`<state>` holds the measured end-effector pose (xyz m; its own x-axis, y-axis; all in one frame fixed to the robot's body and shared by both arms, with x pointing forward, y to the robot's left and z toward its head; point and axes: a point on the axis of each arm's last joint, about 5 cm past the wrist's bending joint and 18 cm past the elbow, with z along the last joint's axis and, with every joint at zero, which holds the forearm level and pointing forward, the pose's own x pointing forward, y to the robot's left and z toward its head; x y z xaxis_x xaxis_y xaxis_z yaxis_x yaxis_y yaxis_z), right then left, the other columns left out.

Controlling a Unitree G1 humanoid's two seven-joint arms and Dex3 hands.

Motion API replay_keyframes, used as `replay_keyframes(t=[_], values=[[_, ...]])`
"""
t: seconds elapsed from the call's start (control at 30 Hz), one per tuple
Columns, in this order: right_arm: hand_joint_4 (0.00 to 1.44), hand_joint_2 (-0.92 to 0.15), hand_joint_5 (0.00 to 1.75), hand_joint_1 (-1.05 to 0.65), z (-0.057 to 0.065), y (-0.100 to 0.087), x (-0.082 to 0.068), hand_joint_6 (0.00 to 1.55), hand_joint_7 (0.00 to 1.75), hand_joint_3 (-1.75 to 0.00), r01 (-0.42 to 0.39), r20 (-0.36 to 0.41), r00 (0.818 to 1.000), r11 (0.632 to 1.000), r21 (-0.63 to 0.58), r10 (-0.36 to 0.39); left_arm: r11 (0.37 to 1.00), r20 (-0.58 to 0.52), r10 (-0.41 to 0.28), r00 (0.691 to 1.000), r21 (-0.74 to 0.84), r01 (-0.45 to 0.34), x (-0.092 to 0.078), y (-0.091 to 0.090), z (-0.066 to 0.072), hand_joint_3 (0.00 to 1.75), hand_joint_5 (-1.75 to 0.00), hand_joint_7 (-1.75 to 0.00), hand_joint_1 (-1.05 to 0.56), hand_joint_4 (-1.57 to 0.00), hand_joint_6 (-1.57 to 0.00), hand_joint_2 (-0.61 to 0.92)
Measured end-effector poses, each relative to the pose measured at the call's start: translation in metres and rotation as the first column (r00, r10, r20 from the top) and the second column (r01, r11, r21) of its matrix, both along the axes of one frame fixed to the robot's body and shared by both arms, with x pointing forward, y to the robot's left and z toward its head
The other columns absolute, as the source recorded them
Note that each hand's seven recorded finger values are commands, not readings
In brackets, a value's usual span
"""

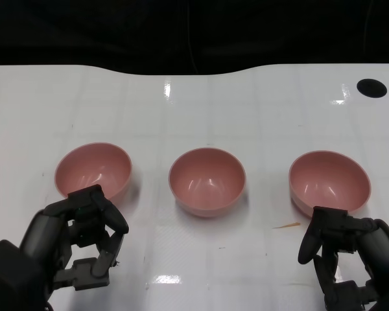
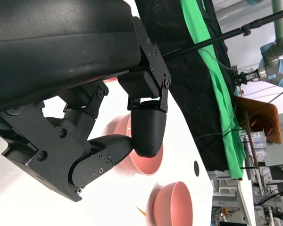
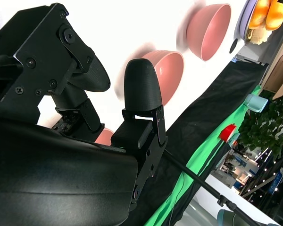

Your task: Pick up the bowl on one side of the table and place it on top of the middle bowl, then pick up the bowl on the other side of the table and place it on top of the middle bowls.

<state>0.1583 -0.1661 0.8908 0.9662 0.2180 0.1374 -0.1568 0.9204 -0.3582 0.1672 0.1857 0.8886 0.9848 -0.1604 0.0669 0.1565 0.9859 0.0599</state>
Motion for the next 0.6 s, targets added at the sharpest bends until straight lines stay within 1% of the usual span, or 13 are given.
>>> replay_keyframes(t=[0.17, 0.27, 0.4, 0.5, 0.6], values=[[0.91, -0.22, 1.75, 0.07, 0.0007, -0.0001, 0.0002, 0.82, 1.48, -1.61, -0.002, 0.002, 1.000, 1.000, 0.015, 0.002, 1.000, 0.008, -0.001, 1.000, -0.004, 0.001, 0.0001, -0.0003, 0.0018, 1.15, -1.75, -1.39, -0.32, -0.84, -0.82, 0.41], [0.90, -0.20, 1.74, 0.07, 0.0008, -0.0001, 0.0002, 0.82, 1.48, -1.64, -0.002, 0.002, 1.000, 1.000, 0.012, 0.002, 1.000, 0.002, -0.001, 1.000, -0.023, 0.001, 0.0002, -0.0004, 0.0024, 1.21, -1.75, -1.42, -0.29, -0.86, -0.82, 0.37], [0.91, -0.20, 1.74, 0.07, 0.0008, -0.0001, 0.0003, 0.82, 1.48, -1.63, -0.002, 0.002, 1.000, 1.000, 0.007, 0.002, 1.000, 0.002, -0.005, 1.000, -0.024, 0.005, 0.0003, -0.0011, 0.0028, 1.32, -1.75, -1.49, -0.27, -0.87, -0.77, 0.35], [0.91, -0.20, 1.74, 0.07, 0.0008, -0.0001, 0.0004, 0.82, 1.47, -1.63, -0.001, 0.003, 1.000, 1.000, 0.007, 0.001, 1.000, 0.019, -0.008, 1.000, -0.021, 0.008, 0.0002, -0.0016, 0.0015, 1.37, -1.75, -1.52, -0.22, -0.87, -0.77, 0.34], [0.91, -0.20, 1.74, 0.07, 0.0008, -0.0001, 0.0004, 0.83, 1.47, -1.63, -0.001, 0.003, 1.000, 1.000, 0.005, 0.001, 1.000, 0.014, -0.009, 1.000, -0.012, 0.009, 0.0001, -0.0018, 0.0002, 1.38, -1.75, -1.52, -0.21, -0.88, -0.77, 0.33]])
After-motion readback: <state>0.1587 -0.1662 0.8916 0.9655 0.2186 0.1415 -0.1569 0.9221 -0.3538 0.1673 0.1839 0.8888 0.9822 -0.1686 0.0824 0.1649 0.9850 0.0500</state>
